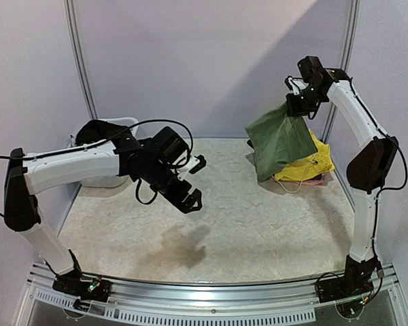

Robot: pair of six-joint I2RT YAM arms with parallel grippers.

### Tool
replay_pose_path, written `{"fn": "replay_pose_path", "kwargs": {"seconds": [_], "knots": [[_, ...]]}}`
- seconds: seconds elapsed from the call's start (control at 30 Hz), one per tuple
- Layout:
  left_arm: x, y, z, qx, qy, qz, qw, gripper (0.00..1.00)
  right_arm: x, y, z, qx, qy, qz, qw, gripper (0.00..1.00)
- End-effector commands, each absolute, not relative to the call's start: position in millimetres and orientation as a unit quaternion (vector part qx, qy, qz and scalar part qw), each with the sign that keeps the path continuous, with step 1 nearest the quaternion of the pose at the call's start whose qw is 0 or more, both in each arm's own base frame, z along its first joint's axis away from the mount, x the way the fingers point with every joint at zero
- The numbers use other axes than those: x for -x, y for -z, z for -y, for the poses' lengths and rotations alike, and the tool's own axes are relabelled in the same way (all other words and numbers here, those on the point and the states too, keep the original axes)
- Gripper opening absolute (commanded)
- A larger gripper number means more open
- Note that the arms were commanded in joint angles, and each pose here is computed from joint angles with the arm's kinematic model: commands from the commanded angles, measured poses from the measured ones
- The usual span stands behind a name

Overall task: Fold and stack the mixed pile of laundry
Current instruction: Place the square-folded tank top at the corner of the board.

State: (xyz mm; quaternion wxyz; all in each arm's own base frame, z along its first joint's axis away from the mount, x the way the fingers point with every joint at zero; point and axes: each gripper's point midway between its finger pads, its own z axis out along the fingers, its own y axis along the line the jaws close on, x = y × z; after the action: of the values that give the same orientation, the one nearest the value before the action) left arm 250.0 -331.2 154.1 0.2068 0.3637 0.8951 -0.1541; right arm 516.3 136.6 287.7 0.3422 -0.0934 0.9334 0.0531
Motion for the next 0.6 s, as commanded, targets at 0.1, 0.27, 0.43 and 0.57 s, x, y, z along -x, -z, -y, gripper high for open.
{"fn": "replay_pose_path", "kwargs": {"seconds": [0.1,0.27,0.43,0.57], "knots": [[-244,-156,318,-0.362,0.151,-0.898,0.199,1.0,-544,-283,-93,0.107,0.004,-0.925,0.365,0.0],[-240,-156,312,-0.367,0.142,-0.899,0.191,1.0,-561,-261,-83,0.117,0.014,-0.926,0.359,0.0],[-237,-153,308,-0.368,0.138,-0.901,0.182,1.0,-576,-235,-68,0.125,0.043,-0.928,0.348,0.0],[-234,-151,304,-0.369,0.135,-0.903,0.174,1.0,-588,-217,-48,0.116,0.061,-0.93,0.344,0.0]]}}
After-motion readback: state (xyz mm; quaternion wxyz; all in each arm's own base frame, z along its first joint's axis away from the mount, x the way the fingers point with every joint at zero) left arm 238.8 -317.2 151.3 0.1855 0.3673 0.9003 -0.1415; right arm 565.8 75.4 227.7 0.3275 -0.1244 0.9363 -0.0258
